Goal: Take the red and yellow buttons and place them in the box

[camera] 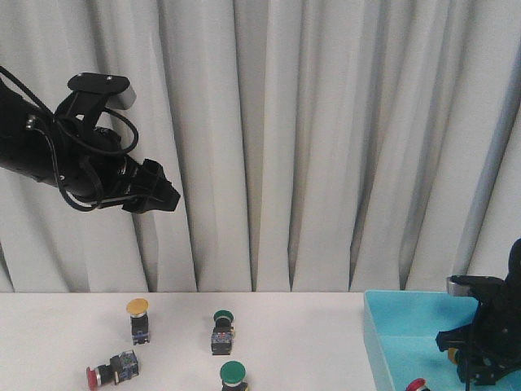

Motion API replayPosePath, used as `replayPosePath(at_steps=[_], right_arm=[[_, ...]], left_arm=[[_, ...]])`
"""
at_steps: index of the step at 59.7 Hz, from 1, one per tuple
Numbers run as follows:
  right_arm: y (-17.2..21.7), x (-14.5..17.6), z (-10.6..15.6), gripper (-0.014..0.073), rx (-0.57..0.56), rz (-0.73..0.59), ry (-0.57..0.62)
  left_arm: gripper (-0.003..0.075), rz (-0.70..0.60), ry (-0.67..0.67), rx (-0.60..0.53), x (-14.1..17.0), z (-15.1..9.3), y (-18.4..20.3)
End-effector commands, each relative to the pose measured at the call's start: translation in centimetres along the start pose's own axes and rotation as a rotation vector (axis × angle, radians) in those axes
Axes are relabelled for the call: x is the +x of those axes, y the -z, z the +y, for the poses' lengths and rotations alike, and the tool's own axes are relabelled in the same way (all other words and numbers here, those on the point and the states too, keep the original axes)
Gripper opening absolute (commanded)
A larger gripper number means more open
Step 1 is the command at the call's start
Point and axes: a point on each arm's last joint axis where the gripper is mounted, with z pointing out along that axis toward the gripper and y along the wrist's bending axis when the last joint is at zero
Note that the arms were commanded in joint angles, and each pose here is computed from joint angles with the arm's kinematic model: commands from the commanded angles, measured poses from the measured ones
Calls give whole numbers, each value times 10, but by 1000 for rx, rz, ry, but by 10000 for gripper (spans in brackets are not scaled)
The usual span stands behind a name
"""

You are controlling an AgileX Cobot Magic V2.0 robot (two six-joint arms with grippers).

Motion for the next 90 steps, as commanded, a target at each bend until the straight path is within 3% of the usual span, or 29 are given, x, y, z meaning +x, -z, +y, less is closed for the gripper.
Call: replayPosePath(at_steps=[1, 21, 32, 41, 55, 61, 68, 72, 78, 87, 90], right_arm=[[24, -7, 2, 132, -12, -74, 25], [24, -5, 3, 456, -21, -54, 41], [60, -10, 7, 484, -30, -194, 35], [136, -11, 16, 480, -34, -430, 55], [297, 30, 41, 388, -41, -897, 122], [347, 62, 48, 251, -13, -1059, 132], [401, 110, 58, -15, 24, -1245, 149], [421, 133, 63, -12, 35, -1315, 156], [442, 164, 70, -8, 29, -1386, 167], [452, 189, 76, -9, 26, -1393, 185], [452, 192, 77, -9, 23, -1380, 189]], left_arm=[[497, -126, 2, -9, -14, -7, 29], [497, -125, 2, -8, -14, -8, 29], [497, -136, 41, -9, -15, -7, 29], [497, -160, 52, -16, -17, -6, 29], [497, -165, 51, -18, -18, -6, 29], [497, -165, 53, -17, -18, -6, 29], [497, -159, 54, -13, -17, -7, 29], [485, -164, 46, -3, -17, -8, 29], [388, -192, -64, 74, -20, -16, 30], [42, -253, -154, 300, -23, -37, 35], [-8, -264, -150, 323, -24, -39, 36]])
